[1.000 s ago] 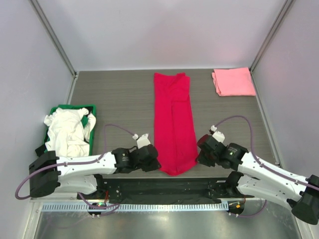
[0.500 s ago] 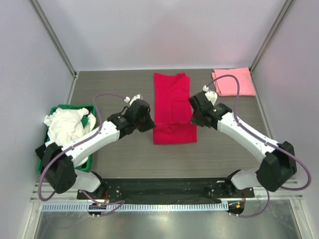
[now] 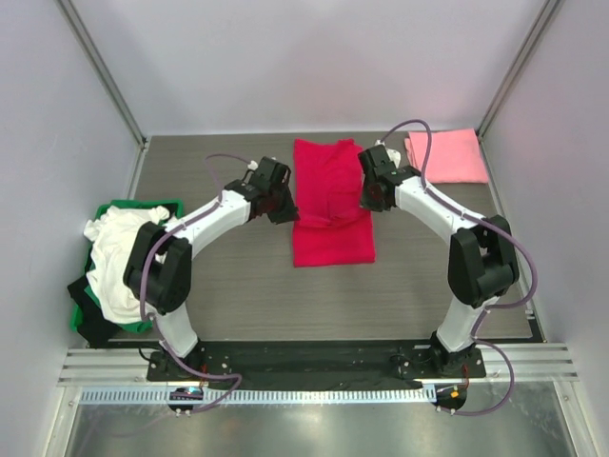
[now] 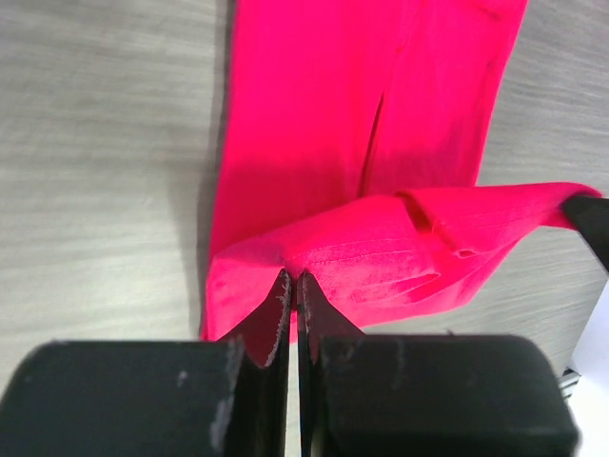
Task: Fold and stack the t-shirts
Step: Fold the tshirt
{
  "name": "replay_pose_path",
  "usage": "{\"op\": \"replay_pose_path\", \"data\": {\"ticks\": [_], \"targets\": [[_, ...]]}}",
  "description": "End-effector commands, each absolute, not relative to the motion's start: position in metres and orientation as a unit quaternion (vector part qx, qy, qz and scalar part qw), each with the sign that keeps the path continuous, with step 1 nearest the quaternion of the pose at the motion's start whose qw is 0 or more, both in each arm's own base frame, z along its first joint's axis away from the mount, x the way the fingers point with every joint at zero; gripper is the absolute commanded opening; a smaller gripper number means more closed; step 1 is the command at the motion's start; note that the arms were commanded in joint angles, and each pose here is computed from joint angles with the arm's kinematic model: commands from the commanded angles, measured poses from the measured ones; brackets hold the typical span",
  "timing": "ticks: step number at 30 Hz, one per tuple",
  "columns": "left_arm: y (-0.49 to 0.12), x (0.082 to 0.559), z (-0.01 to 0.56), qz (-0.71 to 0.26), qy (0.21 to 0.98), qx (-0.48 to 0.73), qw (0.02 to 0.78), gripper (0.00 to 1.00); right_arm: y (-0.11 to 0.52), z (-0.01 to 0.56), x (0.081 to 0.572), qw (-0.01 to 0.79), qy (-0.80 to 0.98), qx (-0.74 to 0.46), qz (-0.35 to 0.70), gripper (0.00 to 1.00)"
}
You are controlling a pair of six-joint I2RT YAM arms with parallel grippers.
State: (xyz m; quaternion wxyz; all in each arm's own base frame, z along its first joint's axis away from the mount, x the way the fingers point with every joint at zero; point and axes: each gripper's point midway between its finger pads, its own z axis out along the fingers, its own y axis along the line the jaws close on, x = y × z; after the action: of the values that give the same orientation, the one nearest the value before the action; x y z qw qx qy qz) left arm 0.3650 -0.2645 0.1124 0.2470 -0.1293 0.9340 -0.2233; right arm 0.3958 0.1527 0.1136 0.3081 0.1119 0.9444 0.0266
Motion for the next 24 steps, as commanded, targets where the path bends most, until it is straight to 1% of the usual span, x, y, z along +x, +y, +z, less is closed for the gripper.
{"op": "replay_pose_path", "data": {"ticks": [1, 9, 17, 18, 19, 20, 21, 22, 23, 24], "targets": [[-0.278, 0.383, 0.124, -0.256, 0.927, -0.104, 0.253, 0.00, 0.157, 0.126, 0.420, 0.333, 0.936, 0.102, 0.052, 0.01], [-0.279, 0.402, 0.106, -0.252, 0.931, -0.110, 0.239, 0.00, 0.157, 0.098, 0.441, 0.312, 0.943, 0.099, 0.053, 0.01], [-0.267, 0.418, 0.095, -0.239, 0.937, -0.121, 0.224, 0.00, 0.163, 0.087, 0.461, 0.305, 0.946, 0.088, 0.062, 0.01], [-0.264, 0.421, 0.097, -0.241, 0.936, -0.125, 0.222, 0.08, 0.163, 0.093, 0.468, 0.312, 0.943, 0.089, 0.065, 0.01], [-0.262, 0.424, 0.090, -0.240, 0.938, -0.126, 0.216, 0.16, 0.160, 0.090, 0.472, 0.309, 0.945, 0.088, 0.061, 0.14], [-0.267, 0.439, 0.104, -0.259, 0.932, -0.120, 0.225, 0.26, 0.158, 0.090, 0.477, 0.309, 0.945, 0.090, 0.059, 0.28], [-0.257, 0.443, 0.105, -0.267, 0.935, -0.126, 0.197, 0.40, 0.159, 0.110, 0.494, 0.331, 0.937, 0.091, 0.066, 0.49], [-0.253, 0.448, 0.100, -0.268, 0.938, -0.122, 0.180, 0.46, 0.153, 0.115, 0.501, 0.332, 0.936, 0.094, 0.064, 0.78], [-0.256, 0.469, 0.102, -0.280, 0.937, -0.119, 0.174, 0.51, 0.150, 0.106, 0.508, 0.321, 0.941, 0.090, 0.056, 0.84], [-0.244, 0.463, 0.092, -0.271, 0.945, -0.131, 0.126, 0.54, 0.152, 0.139, 0.527, 0.349, 0.930, 0.095, 0.064, 0.86]]}}
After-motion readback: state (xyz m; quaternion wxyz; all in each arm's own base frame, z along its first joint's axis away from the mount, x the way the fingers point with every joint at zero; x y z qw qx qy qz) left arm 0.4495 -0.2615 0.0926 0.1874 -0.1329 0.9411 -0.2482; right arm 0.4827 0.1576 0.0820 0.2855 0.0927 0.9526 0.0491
